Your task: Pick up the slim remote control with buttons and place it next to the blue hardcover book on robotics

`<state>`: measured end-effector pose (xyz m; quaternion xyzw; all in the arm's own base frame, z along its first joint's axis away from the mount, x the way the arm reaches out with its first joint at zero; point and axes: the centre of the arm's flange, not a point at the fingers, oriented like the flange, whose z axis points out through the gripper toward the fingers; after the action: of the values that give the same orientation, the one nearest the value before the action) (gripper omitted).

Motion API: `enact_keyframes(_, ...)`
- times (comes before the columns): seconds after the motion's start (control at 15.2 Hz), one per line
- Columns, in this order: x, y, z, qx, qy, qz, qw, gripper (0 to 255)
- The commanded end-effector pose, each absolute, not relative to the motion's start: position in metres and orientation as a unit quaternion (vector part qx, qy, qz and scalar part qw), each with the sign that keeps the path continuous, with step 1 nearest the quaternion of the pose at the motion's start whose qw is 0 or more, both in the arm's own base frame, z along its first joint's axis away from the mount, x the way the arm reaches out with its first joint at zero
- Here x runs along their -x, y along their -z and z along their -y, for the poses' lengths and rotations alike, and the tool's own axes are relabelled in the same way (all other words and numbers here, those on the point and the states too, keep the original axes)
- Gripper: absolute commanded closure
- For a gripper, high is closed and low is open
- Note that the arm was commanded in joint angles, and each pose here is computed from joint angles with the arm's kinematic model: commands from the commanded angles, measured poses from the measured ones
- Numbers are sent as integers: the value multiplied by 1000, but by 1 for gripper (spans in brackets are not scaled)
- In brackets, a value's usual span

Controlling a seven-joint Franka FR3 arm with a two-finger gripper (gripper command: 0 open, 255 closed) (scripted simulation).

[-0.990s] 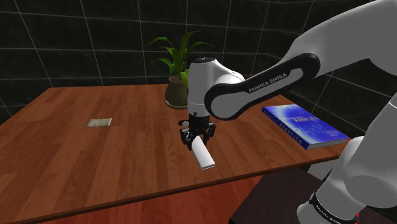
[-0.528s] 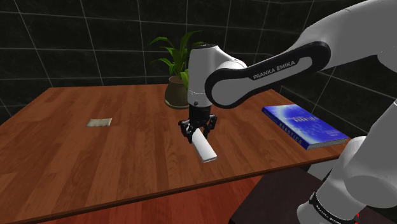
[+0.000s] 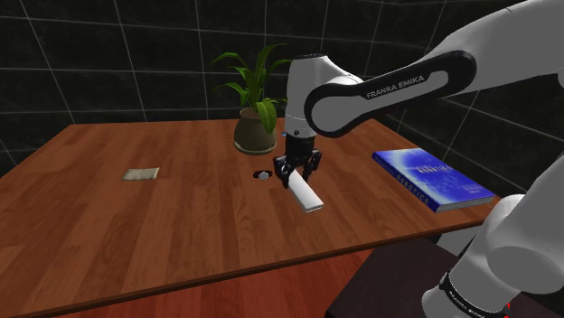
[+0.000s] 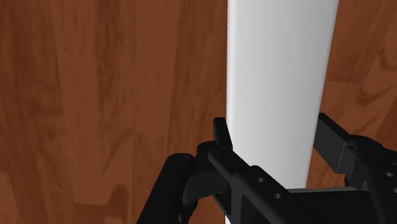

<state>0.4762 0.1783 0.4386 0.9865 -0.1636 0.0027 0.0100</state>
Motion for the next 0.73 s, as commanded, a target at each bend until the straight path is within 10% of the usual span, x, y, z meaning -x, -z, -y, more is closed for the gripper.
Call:
enact_keyframes(0.0,-478,-438,-153,-987,-3,163,10,255)
enact_keyframes(0.66,-494,-438,-22,-987,-3,163,10,255)
